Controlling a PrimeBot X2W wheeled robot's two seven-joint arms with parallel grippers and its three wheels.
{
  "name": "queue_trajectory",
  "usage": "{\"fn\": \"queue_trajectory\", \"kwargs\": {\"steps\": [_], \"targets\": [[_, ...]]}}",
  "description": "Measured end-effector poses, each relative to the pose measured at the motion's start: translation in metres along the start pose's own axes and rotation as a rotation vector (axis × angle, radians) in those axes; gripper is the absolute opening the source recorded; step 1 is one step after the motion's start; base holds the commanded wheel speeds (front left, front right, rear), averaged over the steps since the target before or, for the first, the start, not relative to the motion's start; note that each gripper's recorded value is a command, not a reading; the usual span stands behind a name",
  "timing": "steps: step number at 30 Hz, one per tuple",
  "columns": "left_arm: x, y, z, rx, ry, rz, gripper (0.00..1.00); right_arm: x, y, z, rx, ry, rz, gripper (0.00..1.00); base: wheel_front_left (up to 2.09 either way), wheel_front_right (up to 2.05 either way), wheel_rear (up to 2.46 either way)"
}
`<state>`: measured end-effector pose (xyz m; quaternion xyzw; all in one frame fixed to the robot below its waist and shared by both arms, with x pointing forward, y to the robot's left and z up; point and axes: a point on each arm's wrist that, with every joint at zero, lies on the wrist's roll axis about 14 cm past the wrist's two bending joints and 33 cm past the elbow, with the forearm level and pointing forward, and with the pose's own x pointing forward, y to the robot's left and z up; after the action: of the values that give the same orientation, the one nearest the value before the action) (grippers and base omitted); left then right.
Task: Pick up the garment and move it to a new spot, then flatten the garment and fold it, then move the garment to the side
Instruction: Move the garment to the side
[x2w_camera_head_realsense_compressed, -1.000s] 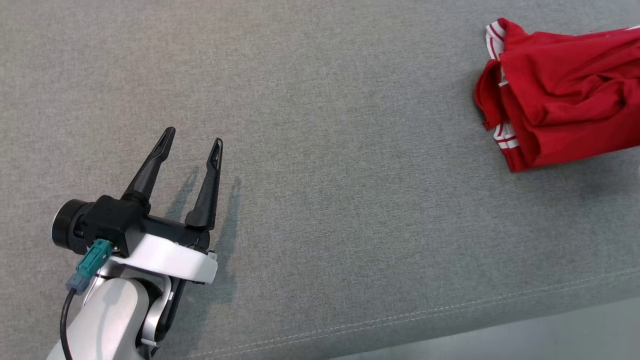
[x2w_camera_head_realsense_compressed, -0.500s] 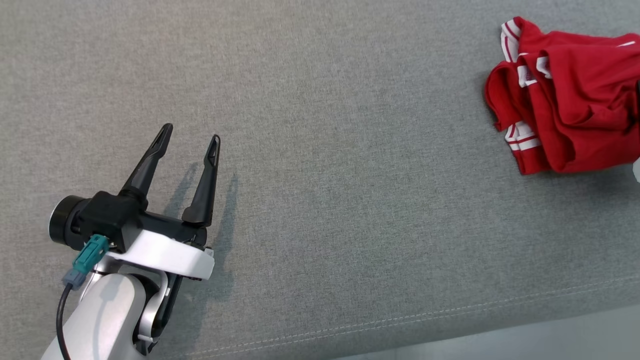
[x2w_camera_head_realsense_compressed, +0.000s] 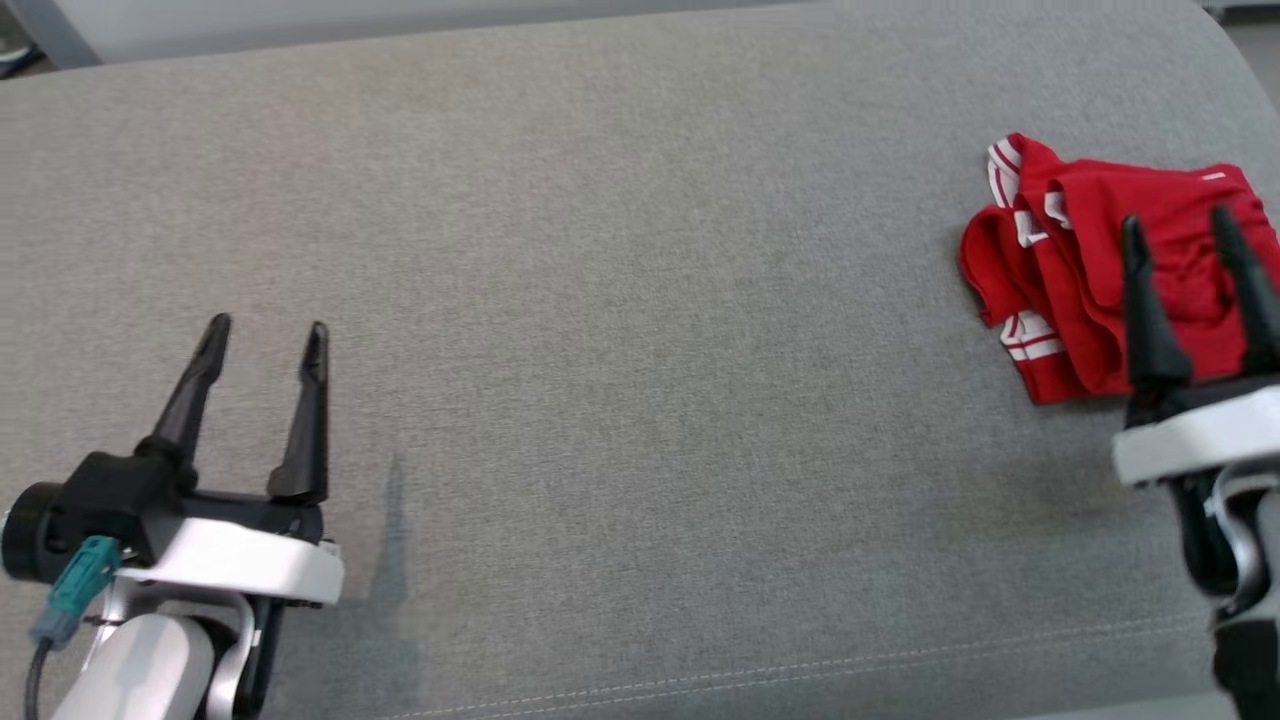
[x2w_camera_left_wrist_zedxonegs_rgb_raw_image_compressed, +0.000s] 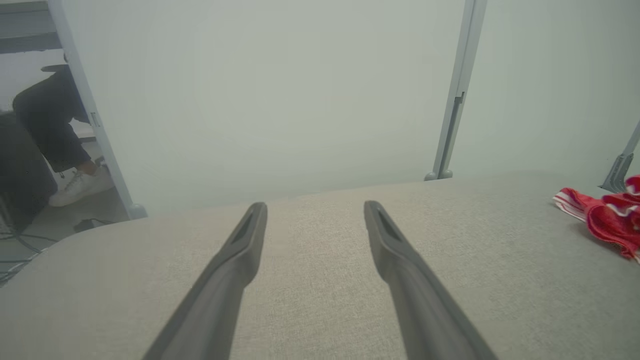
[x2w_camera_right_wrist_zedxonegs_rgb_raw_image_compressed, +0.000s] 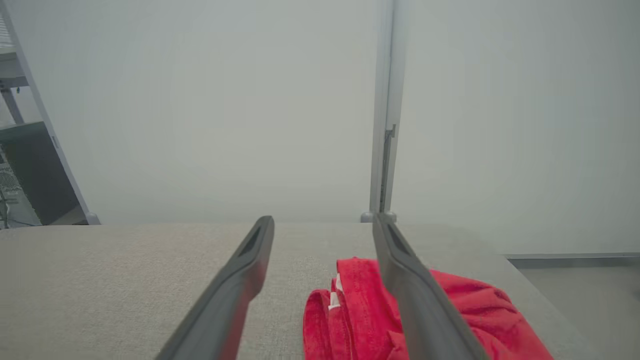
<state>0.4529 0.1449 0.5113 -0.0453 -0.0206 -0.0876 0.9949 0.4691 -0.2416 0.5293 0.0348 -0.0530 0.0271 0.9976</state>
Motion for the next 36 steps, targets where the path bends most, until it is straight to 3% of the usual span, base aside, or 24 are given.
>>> {"fn": "queue_trajectory", "kwargs": {"steps": [6, 16, 27, 36], "targets": [[-0.026, 0.029, 0.02, 0.022, -0.038, 0.098, 1.0, -0.022, 0.042, 0.018, 0.012, -0.073, 0.034, 1.0, 0.0, 0.0, 0.0], [-0.082, 0.048, 0.021, -0.008, -0.017, 0.194, 1.0, -0.08, 0.067, 0.0, 0.04, 0.021, 0.023, 1.0, 0.0, 0.0, 0.0], [-0.109, 0.042, 0.013, -0.008, 0.002, 0.198, 1.0, -0.118, 0.062, -0.009, 0.046, 0.066, -0.018, 1.0, 0.0, 0.0, 0.0], [-0.116, 0.042, 0.011, 0.004, 0.005, 0.196, 1.0, -0.122, 0.063, -0.004, 0.043, 0.056, -0.015, 1.0, 0.0, 0.0, 0.0]]}}
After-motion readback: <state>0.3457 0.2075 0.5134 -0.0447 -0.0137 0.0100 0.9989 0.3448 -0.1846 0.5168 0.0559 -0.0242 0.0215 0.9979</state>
